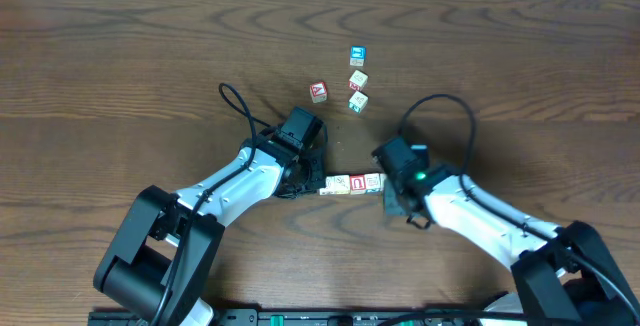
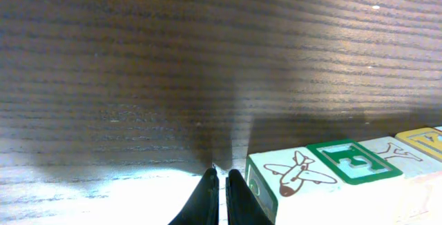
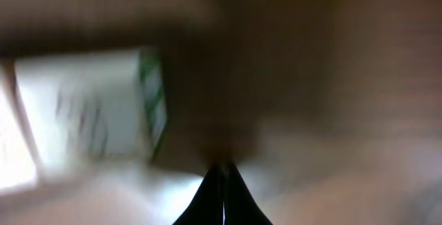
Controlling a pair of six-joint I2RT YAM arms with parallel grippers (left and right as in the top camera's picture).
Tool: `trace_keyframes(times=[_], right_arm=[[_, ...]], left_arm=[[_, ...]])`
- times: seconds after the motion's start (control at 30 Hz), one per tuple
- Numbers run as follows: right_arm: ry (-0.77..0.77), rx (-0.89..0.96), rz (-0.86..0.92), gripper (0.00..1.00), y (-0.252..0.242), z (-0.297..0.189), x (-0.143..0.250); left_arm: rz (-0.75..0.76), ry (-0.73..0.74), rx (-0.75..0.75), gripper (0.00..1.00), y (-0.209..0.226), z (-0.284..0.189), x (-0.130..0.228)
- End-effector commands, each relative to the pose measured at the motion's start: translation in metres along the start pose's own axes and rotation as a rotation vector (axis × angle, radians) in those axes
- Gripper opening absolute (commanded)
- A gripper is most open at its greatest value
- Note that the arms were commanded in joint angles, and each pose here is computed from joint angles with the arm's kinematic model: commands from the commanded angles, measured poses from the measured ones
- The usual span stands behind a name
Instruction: Lift 5 blocks
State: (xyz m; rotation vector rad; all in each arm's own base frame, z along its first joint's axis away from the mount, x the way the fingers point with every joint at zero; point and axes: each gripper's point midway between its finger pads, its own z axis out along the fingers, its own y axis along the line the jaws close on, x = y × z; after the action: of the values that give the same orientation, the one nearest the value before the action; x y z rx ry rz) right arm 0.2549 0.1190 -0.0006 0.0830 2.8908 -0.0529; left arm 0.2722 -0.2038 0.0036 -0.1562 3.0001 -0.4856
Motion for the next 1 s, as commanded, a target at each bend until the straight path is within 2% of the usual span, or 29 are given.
trace_keyframes(times=[0.0, 0.17, 0.4, 0.53, 0.67, 0.97], right_arm=[[-0.002, -0.14, -0.096, 0.01, 0.008, 0.001, -0.018], [-0.032, -0.304, -0.184, 0.01, 0.017, -0.003, -0.035], [-0.011, -0.463, -0.287, 0.01, 0.041, -0.013, -0.025], [-0.014, -0.449, -0.291, 0.01, 0.041, -0.012, -0.025], [-0.014, -0.321, -0.22, 0.01, 0.018, -0.003, -0.03], [-0.004, -0.313, -0.212, 0.01, 0.014, -0.003, -0.029]], left_arm=[[-0.005, 0.007, 0.001, 0.07, 0.002, 0.005, 0.001], [0.004, -0.022, 0.034, 0.07, -0.006, 0.005, -0.007], [0.006, -0.03, 0.044, 0.07, -0.008, 0.005, -0.009], [0.005, -0.026, 0.042, 0.07, -0.007, 0.005, -0.008], [0.001, -0.01, 0.029, 0.07, -0.004, 0.005, -0.004], [0.0, -0.007, 0.026, 0.08, -0.003, 0.005, -0.003]])
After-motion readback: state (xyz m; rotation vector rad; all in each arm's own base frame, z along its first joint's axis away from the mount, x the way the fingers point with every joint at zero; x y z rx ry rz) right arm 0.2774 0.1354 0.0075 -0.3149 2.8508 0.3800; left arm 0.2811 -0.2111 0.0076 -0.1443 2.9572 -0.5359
